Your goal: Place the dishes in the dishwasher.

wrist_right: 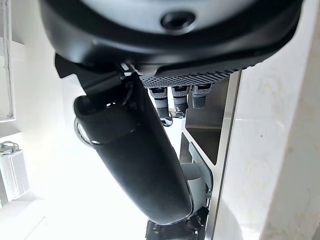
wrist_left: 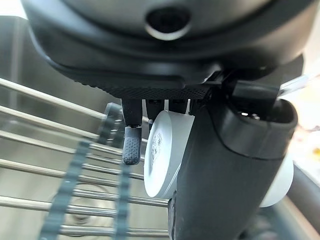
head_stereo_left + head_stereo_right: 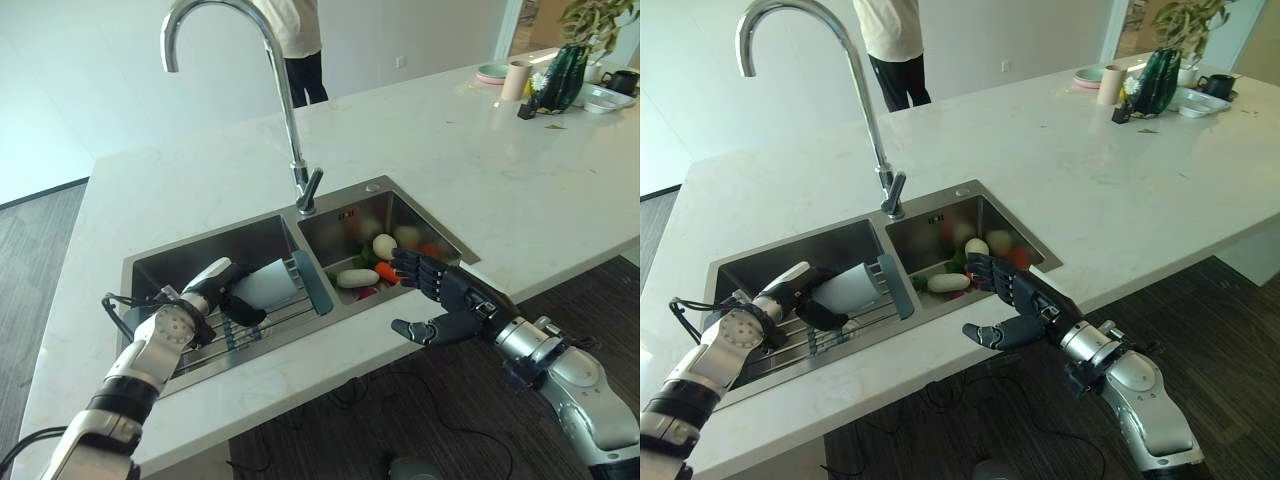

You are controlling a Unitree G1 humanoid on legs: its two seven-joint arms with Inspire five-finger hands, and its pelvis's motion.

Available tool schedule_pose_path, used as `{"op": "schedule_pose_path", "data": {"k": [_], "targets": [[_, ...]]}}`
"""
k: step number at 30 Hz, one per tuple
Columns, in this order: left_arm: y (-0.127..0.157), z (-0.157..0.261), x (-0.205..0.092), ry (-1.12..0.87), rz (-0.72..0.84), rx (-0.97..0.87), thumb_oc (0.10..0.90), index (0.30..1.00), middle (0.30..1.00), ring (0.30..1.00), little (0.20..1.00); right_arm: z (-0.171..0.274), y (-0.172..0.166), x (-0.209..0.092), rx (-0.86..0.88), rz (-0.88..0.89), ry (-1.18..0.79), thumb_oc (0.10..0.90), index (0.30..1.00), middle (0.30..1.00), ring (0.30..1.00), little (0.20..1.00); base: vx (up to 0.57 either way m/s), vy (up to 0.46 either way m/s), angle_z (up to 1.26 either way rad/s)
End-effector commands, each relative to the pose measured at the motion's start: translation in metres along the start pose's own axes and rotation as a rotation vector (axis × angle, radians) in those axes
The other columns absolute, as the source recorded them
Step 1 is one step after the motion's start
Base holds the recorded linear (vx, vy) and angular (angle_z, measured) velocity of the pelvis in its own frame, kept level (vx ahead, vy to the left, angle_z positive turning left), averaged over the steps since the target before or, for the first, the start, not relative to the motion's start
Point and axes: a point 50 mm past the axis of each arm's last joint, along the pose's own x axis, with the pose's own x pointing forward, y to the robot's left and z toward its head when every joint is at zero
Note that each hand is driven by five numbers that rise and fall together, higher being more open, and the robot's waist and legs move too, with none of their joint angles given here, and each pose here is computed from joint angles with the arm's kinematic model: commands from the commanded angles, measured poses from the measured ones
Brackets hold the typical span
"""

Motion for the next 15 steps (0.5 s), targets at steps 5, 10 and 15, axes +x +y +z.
{"op": "schedule_pose_path", "data": {"k": [5,10,15], "targets": [[0.076,0.060,-0.039,-0.396,0.341,-0.064,0.400,0.300,0.300,0.300,0.300,0.051,-0.003,-0.004,-0.099,-0.062,-0.262,0.800,0.900,0.900,0.900,0.900,-0.02,-0.006,0.08],[0.073,0.069,-0.060,-0.516,0.415,-0.125,0.400,0.300,0.300,0.300,0.300,0.053,-0.003,-0.007,-0.082,-0.093,-0.287,0.800,0.900,0.900,0.900,0.900,-0.01,-0.008,0.14],[0.053,0.077,-0.094,-0.778,0.645,-0.440,0.400,0.300,0.300,0.300,0.300,0.056,0.015,-0.008,0.183,-0.062,-0.462,0.800,0.900,0.900,0.900,0.900,-0.01,-0.077,0.24]]}}
